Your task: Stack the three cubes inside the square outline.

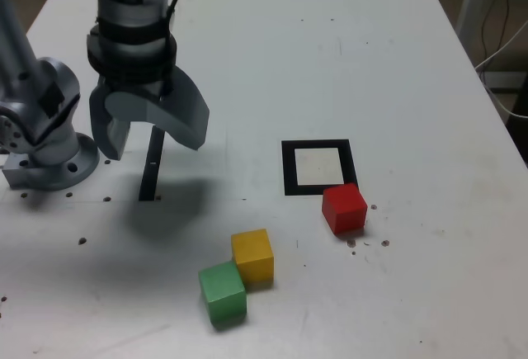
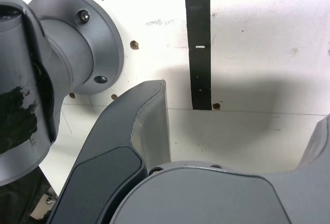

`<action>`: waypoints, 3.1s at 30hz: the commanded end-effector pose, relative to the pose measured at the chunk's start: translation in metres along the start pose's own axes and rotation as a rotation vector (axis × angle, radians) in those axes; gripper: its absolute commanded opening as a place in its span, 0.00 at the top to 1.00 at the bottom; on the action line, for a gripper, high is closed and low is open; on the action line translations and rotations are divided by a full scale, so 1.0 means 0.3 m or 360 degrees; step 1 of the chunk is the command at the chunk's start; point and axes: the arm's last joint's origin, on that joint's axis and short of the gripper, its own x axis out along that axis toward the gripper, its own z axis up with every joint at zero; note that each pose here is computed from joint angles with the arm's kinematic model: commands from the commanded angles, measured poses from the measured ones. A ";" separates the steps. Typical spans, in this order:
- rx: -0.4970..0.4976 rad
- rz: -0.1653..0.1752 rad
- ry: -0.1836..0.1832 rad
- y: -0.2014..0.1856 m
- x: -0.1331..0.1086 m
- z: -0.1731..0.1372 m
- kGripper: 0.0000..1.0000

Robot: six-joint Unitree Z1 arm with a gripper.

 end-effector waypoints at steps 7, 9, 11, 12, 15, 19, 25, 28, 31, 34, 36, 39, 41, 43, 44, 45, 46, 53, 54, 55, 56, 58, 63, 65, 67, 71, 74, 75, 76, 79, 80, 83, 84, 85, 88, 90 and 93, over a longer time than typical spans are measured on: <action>0.0011 0.0023 0.0037 -0.004 0.016 0.026 0.02; 0.0010 0.0023 0.0039 -0.005 0.015 0.029 0.02; 0.0009 0.0021 0.0038 -0.005 0.013 0.031 0.02; 0.0009 0.0021 0.0037 -0.006 0.011 0.032 0.02; 0.0009 0.0020 0.0035 -0.007 0.007 0.037 0.02; 0.0011 0.0025 0.0039 -0.010 -0.002 0.051 0.03; 0.0032 0.0036 0.0045 -0.021 -0.016 0.095 0.03; 0.0048 0.0044 0.0041 -0.029 -0.028 0.121 0.03; 0.0060 0.0047 0.0038 -0.037 -0.038 0.149 0.03; 0.0064 0.0044 0.0039 -0.045 -0.051 0.179 0.03; 0.0066 0.0042 0.0042 -0.053 -0.064 0.202 0.03; 0.0069 0.0041 0.0046 -0.069 -0.091 0.248 0.03; 0.0071 0.0042 0.0046 -0.082 -0.110 0.280 0.03; 0.0072 0.0042 0.0046 -0.099 -0.130 0.311 0.03; 0.0072 0.0040 0.0047 -0.109 -0.139 0.327 0.03; 0.0072 0.0038 0.0048 -0.118 -0.146 0.343 0.03; 0.0072 0.0035 0.0047 -0.128 -0.152 0.359 0.03; 0.0045 -0.0005 0.0046 -0.184 -0.171 0.471 0.03; 0.0035 -0.0011 0.0047 -0.189 -0.173 0.483 0.03; 0.0022 -0.0014 0.0046 -0.193 -0.175 0.494 0.03; 0.0007 -0.0016 0.0044 -0.196 -0.177 0.504 0.03; -0.0032 -0.0019 0.0037 -0.203 -0.181 0.526 0.03; -0.0117 -0.0028 0.0040 -0.212 -0.176 0.573 0.03; -0.0149 -0.0035 0.0052 -0.211 -0.171 0.589 0.03; -0.0176 -0.0046 0.0065 -0.210 -0.165 0.605 0.03; -0.0214 -0.0064 0.0076 -0.207 -0.156 0.633 0.03; -0.0230 -0.0068 0.0071 -0.206 -0.150 0.652 0.03; -0.0236 -0.0068 0.0068 -0.206 -0.146 0.661 0.03; -0.0239 -0.0066 0.0066 -0.206 -0.143 0.668 0.03; -0.0248 -0.0062 0.0067 -0.205 -0.128 0.691 0.03; -0.0251 -0.0061 0.0070 -0.204 -0.122 0.698 0.03; -0.0255 -0.0058 0.0079 -0.205 -0.105 0.724 0.04; -0.0255 -0.0058 0.0081 -0.207 -0.099 0.734 0.04; -0.0254 -0.0059 0.0083 -0.209 -0.094 0.744 0.04; -0.0250 -0.0061 0.0090 -0.216 -0.077 0.772 0.06; -0.0248 -0.0061 0.0096 -0.221 -0.066 0.788 0.07; -0.0247 -0.0061 0.0101 -0.224 -0.056 0.805 0.10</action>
